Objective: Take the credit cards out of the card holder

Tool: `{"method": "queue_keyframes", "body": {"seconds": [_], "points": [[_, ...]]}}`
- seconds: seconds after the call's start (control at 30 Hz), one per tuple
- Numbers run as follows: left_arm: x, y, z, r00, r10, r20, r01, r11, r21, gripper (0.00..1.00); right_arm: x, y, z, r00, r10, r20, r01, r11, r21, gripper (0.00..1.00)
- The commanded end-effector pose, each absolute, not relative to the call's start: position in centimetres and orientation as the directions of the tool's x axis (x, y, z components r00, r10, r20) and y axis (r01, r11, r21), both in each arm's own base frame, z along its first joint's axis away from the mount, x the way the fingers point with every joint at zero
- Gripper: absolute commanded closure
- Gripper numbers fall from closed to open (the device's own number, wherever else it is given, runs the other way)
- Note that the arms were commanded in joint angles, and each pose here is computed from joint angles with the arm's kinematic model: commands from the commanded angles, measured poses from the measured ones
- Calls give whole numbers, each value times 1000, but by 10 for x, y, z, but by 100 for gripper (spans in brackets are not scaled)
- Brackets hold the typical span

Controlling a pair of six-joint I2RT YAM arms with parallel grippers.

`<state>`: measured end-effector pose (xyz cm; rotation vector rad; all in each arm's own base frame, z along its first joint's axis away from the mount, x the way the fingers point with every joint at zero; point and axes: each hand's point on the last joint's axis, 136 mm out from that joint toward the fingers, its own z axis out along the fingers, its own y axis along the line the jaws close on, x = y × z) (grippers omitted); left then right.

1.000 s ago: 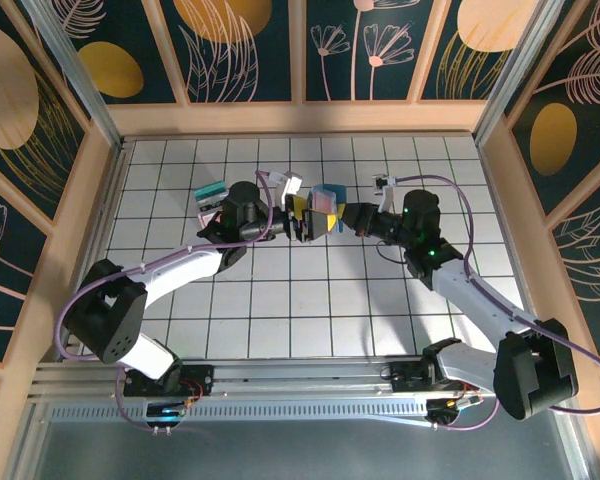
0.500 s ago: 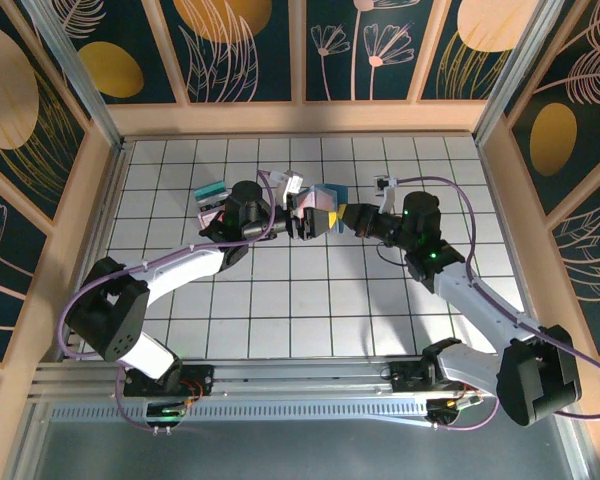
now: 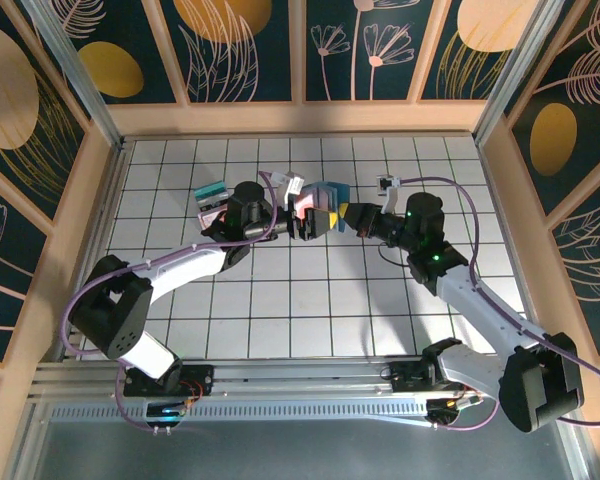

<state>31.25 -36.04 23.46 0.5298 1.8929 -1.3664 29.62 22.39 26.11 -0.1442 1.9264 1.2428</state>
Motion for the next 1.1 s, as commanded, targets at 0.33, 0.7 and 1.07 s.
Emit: {"method": "queue_keyframes", "body": {"seconds": [0.33,0.7,1.07], "points": [[305,-362,248,-630,-77,-773,720,315,-618,6,302,213,279,-594,363,-718,-478,559,678,100],[302,-361,245,-636,-88,-766,716,303,-629,7,301,214,280,-596,364,-715,-485,547,683,100],[306,-366,252,-635,-108,-765,721,274,-637,2,303,213,277,-609,356,-709,-458,572,680,100]]}}
